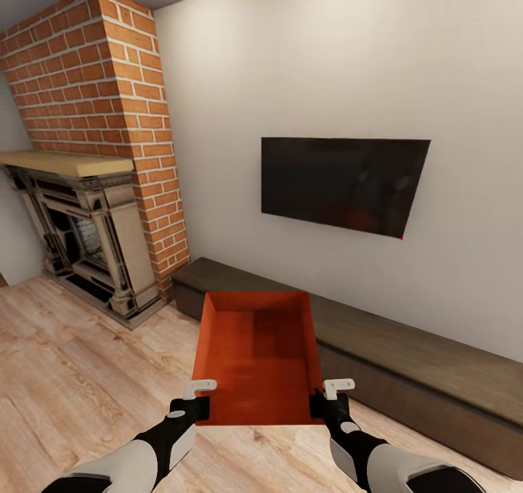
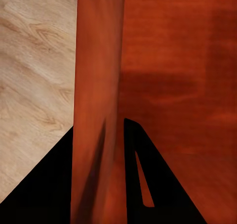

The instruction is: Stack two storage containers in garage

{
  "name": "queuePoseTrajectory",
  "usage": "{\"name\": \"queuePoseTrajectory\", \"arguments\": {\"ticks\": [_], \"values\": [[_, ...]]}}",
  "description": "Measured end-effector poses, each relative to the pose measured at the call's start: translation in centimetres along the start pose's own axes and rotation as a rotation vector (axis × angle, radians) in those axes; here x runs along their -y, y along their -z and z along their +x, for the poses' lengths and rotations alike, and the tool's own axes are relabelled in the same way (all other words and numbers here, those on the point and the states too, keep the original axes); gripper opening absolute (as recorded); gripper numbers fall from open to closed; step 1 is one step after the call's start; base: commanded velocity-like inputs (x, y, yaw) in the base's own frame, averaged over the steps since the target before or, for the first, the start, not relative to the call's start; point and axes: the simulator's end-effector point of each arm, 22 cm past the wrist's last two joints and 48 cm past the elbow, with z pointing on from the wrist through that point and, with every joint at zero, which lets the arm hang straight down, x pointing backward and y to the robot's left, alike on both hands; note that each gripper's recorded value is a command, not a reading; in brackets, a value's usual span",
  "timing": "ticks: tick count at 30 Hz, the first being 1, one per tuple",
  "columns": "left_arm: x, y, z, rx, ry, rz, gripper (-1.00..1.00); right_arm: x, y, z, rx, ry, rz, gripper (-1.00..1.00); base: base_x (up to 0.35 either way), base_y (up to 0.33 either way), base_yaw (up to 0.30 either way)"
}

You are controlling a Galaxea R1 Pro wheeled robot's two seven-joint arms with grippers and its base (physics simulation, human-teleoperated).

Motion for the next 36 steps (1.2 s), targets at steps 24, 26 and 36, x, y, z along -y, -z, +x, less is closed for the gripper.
{"name": "queuePoseTrajectory", "arguments": {"ticks": [24,26,36], "values": [[0.02,0.01,-0.01,0.0,0.0,0.0,-1.0,0.02,0.0,-0.01,0.0,0.0,0.0,-1.0,0.0,0.0,0.014],[0.01,0.01,-0.01,0.0,0.0,0.0,-1.0,0.01,0.0,-0.01,0.0,0.0,0.0,-1.0,0.0,0.0,0.257],[0.01,0.14,-0.29,0.006,0.0,0.0,-1.0,0.02,0.09,-0.28,0.005,0.0,0.0,-1.0,0.0,0.0,0.276]]}}
